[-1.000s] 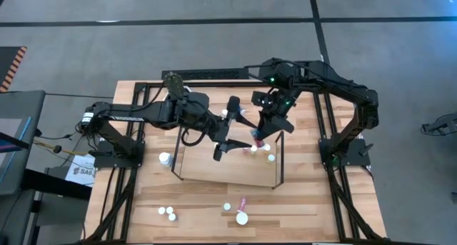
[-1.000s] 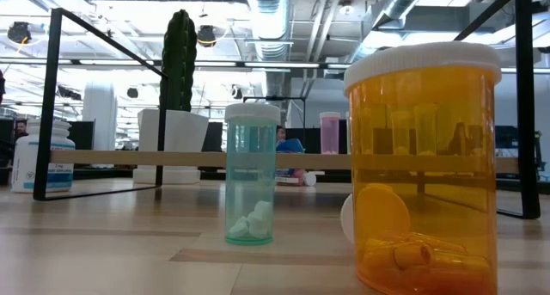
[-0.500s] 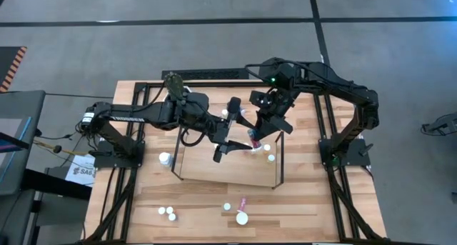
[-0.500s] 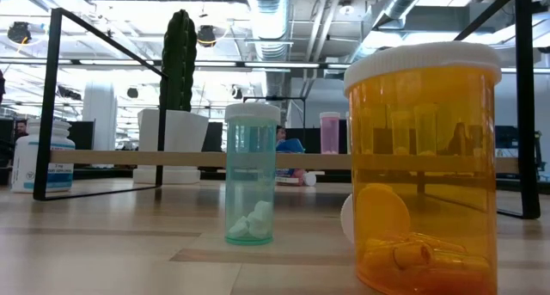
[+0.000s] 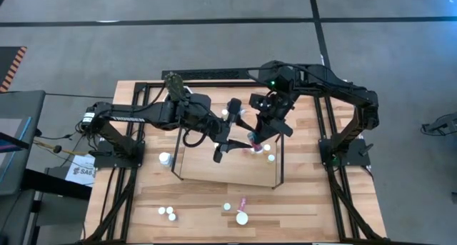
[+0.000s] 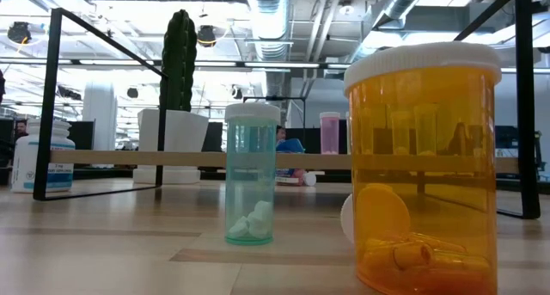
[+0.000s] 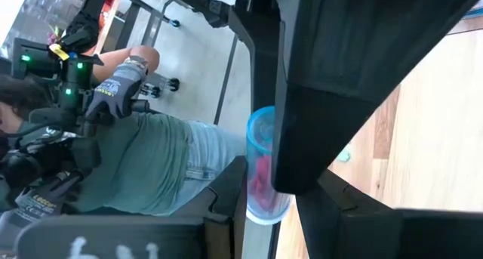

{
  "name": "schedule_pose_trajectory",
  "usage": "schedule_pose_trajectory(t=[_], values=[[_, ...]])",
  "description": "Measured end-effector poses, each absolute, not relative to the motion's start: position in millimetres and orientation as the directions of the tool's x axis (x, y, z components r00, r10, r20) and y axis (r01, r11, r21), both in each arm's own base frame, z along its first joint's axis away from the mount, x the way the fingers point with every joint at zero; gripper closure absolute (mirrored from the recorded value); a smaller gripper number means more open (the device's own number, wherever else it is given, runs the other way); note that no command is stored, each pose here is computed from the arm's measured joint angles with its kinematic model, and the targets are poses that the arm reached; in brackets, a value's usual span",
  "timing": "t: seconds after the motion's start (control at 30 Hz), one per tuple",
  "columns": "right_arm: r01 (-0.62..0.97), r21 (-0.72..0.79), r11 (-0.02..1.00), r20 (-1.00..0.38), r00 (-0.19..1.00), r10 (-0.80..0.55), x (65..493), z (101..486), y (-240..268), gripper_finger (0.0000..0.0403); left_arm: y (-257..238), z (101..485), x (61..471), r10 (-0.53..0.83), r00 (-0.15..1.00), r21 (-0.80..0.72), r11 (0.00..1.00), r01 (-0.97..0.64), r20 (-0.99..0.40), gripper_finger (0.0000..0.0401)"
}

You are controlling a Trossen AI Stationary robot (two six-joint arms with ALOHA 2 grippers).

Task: Pick and place medicine bottles onto shelf by color
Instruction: Put the blue pill bottle on the shelf

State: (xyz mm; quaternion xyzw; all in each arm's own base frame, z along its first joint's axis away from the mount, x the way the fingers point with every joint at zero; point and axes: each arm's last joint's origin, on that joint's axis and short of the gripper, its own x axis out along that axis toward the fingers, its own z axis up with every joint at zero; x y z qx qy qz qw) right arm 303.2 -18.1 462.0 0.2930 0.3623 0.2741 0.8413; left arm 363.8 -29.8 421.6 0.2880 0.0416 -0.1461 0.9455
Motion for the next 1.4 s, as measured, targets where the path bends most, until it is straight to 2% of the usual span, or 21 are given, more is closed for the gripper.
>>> schedule_pose_trajectory(t=[0.4, 0.87, 1.23, 1.4], values=[[-0.238, 0.7, 0.673, -0.456, 0.576, 0.678, 302.0, 460.8, -17.7, 0.0294, -33.6, 422.2, 362.4, -0.265, 0.95, 0.505, 0.805, 0.311, -0.164, 0.0275], [-0.212, 0.716, 0.665, -0.455, 0.581, 0.675, 301.5, 460.7, -21.6, 0.0294, -35.2, 421.5, 361.4, -0.327, 0.929, 0.375, 0.851, 0.368, -0.171, 0.0278], [-0.212, 0.715, 0.666, -0.454, 0.584, 0.673, 301.6, 461.0, -21.7, 0.0294, -35.1, 421.8, 361.5, -0.313, 0.934, 0.365, 0.861, 0.355, -0.17, 0.0324], [-0.222, 0.723, 0.654, -0.444, 0.577, 0.686, 301.1, 461.6, -21.4, 0.0294, -35.2, 422.2, 361.5, -0.303, 0.938, 0.367, 0.864, 0.344, -0.167, 0.0327]])
